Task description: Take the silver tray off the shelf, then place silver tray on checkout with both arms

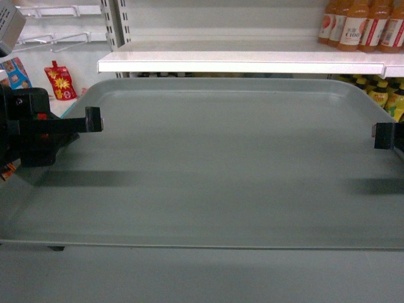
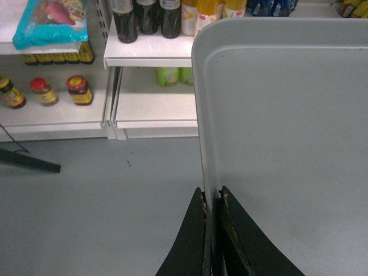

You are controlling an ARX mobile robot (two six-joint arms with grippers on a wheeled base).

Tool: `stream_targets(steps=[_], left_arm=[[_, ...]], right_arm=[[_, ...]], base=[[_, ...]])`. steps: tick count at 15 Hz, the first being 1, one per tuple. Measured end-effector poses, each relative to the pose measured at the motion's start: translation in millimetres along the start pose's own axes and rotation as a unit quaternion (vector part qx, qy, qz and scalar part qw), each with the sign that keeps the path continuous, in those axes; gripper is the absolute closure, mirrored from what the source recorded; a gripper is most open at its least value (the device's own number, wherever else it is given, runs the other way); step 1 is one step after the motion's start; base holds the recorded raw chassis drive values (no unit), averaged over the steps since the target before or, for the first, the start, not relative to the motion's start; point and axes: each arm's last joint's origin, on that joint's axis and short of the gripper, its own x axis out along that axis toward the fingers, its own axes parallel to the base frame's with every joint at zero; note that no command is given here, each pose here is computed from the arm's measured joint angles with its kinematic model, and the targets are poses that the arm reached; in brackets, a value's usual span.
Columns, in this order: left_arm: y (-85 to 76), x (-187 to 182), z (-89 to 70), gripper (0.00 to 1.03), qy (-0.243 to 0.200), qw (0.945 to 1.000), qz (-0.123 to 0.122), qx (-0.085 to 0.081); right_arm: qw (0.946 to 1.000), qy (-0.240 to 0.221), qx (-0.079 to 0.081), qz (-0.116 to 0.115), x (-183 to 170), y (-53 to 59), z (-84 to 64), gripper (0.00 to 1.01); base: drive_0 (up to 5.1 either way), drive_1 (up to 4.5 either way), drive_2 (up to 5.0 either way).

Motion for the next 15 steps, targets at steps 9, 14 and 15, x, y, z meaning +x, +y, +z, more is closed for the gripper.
stream_targets(steps=[9,14,15], left_arm=[[-0.5,0.0,0.0,1.0,0.0,1.0,0.0,0.0],[-0.3,0.0,-0.1,1.0,0.0,1.0,0.001,0.0],[-0.5,0.0,0.4,1.0,-0.002,1.0,-0.001,0.0]], right_arm=[[1.0,0.002,0.0,-0.001,0.2,-0.2,-0.6,0.98],[1.0,0.001,0.0,-0.002,0.1,-0.4,-0.5,0.98],[1.0,0.0,0.0,-0.001,0.2,-0.4,-0.4,0.98]], base=[[0.1,-4.1,4.2],[0.1,-4.1,4.2],[0.1,-4.1,4.2]])
